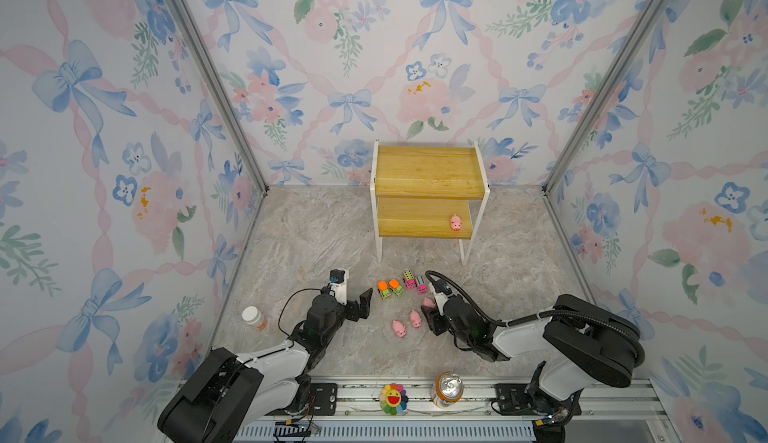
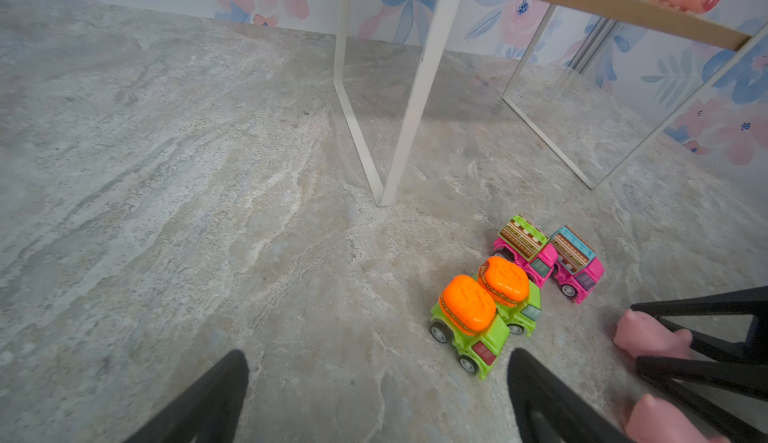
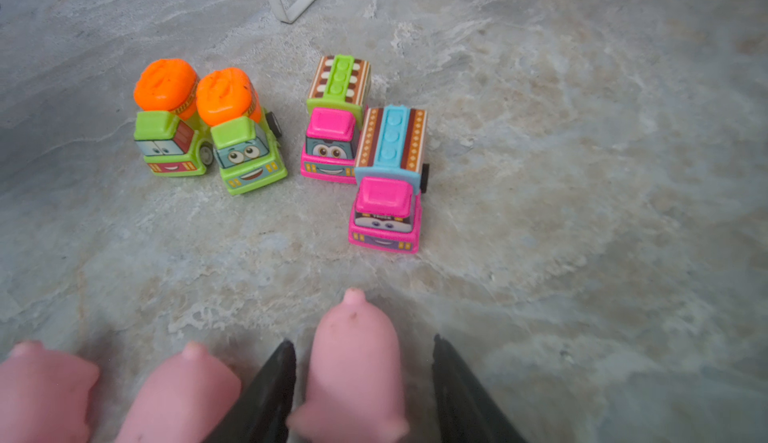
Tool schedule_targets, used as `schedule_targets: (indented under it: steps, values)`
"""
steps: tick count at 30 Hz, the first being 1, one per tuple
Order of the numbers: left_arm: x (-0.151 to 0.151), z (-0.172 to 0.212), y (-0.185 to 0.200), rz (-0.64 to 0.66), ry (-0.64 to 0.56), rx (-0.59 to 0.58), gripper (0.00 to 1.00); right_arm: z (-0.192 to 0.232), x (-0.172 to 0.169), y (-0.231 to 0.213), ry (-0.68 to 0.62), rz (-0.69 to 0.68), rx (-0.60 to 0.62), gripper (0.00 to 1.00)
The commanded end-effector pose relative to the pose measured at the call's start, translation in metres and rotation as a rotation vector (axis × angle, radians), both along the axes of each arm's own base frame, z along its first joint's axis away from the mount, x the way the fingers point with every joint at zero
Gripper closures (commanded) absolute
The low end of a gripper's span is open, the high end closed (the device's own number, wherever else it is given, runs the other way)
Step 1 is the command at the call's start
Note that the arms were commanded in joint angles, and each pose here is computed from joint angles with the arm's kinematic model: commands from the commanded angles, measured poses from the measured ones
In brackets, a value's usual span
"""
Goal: Place and organize the plastic toys onto the shelf
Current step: 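Lower the right gripper around the next pink pig and close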
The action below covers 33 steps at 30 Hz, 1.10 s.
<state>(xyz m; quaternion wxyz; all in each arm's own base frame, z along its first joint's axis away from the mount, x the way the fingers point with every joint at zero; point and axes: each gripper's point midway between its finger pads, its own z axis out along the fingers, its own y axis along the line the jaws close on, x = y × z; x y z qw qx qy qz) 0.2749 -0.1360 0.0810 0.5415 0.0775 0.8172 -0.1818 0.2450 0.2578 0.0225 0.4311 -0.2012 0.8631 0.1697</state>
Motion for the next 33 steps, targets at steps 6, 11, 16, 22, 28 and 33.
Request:
schedule_targets:
  steps: [6, 11, 16, 22, 28, 33]
  values:
    - [-0.001, -0.001, -0.001, -0.003, 0.006, 0.003, 0.02, -0.029, -0.023, -0.026, 0.107, -0.007, -0.095, 0.46]
    - [-0.001, -0.002, -0.002, -0.004, 0.008, 0.003, 0.02, -0.025, -0.024, -0.031, 0.099, -0.007, -0.108, 0.47]
    - [-0.001, -0.003, -0.002, -0.006, 0.014, 0.003, 0.02, -0.025, -0.023, -0.025, 0.101, 0.011, -0.114, 0.49]
    - [0.0, -0.003, -0.003, -0.007, 0.014, 0.003, 0.02, -0.029, -0.021, -0.018, 0.109, 0.026, -0.12, 0.5]
    - [0.0, -0.003, -0.003, -0.007, 0.016, 0.004, 0.02, -0.03, -0.02, -0.014, 0.113, 0.037, -0.119, 0.55]
    - [0.0, -0.003, -0.003, -0.006, 0.015, 0.004, 0.02, -0.029, -0.022, -0.014, 0.116, 0.043, -0.119, 0.62]
